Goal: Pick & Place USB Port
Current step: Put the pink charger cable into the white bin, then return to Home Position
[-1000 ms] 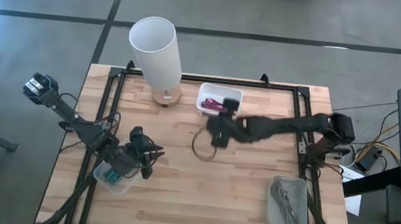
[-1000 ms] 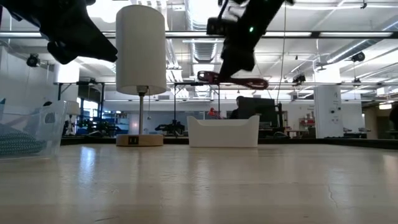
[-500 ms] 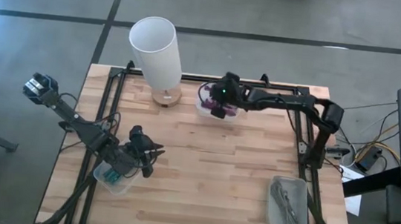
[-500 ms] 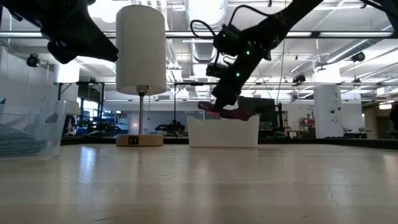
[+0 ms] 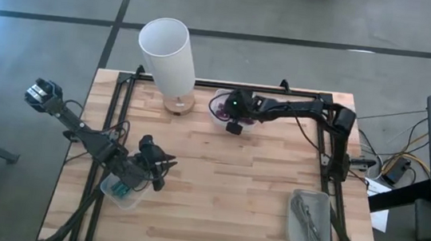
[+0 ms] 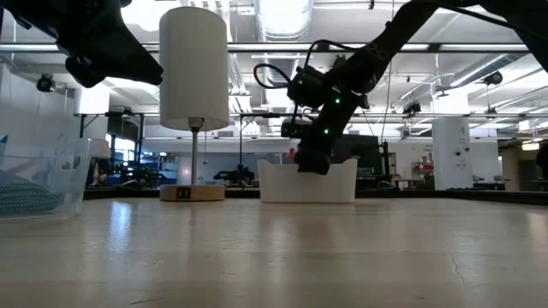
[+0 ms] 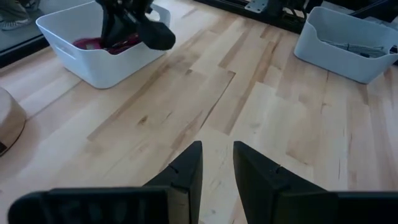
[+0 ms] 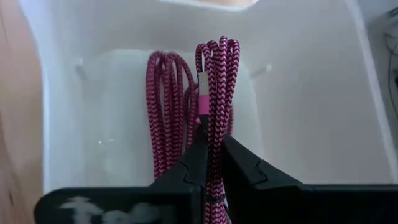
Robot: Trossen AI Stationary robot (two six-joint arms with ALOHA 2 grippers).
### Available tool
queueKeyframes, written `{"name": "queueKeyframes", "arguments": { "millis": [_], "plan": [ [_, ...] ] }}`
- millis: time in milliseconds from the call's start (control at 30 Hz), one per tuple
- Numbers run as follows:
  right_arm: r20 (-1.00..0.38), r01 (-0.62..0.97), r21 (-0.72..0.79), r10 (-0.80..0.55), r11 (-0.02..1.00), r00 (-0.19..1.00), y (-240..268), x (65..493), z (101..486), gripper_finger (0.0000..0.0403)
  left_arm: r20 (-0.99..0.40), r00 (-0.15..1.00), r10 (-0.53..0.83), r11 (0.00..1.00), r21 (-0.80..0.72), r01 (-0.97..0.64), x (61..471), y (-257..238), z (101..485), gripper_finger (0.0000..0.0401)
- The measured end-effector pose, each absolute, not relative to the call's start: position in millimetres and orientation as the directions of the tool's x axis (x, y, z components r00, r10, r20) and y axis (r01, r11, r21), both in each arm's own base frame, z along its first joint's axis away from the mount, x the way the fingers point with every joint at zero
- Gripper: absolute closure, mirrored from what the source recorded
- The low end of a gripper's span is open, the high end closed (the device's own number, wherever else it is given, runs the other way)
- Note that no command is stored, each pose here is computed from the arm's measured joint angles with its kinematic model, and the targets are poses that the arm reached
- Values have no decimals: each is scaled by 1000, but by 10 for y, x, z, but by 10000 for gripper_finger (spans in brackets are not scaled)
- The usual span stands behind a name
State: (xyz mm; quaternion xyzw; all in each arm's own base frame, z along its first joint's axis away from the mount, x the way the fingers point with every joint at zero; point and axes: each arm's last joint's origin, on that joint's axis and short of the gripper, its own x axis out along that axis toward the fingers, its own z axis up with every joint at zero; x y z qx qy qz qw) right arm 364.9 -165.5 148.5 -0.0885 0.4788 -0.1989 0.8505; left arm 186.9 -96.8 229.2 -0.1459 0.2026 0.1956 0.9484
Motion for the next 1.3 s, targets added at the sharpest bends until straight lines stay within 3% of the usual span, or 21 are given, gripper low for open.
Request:
{"name": "queueKeyframes", "arguments": {
  "millis": [500,667,800,900,1100,1300],
  "plan": [
    [-768,314,-304,-427,899,477,-1623,3633,1609,286,-441,842,313,881,-198,-431,1870,-968,2293,311],
    [-765,330,-268,-408,905,498,-1449,3583,1960,272,-414,837,357,888,-129,-442,1862,-951,2309,312],
    [-778,276,-264,-373,924,505,-1175,3437,2323,272,-377,850,367,879,-159,-450,1825,-917,2430,320],
    [-753,237,-263,-353,935,556,-925,3274,2632,275,-353,872,339,886,-192,-422,1759,-882,2574,331],
    [-669,189,-243,-305,952,678,-494,2740,2994,272,-324,890,320,928,-82,-363,1490,-710,2767,349],
    [-477,151,-92,-177,984,861,-235,2175,2802,274,-249,920,303,933,-118,-340,1268,-557,2617,348]
  ]
}}
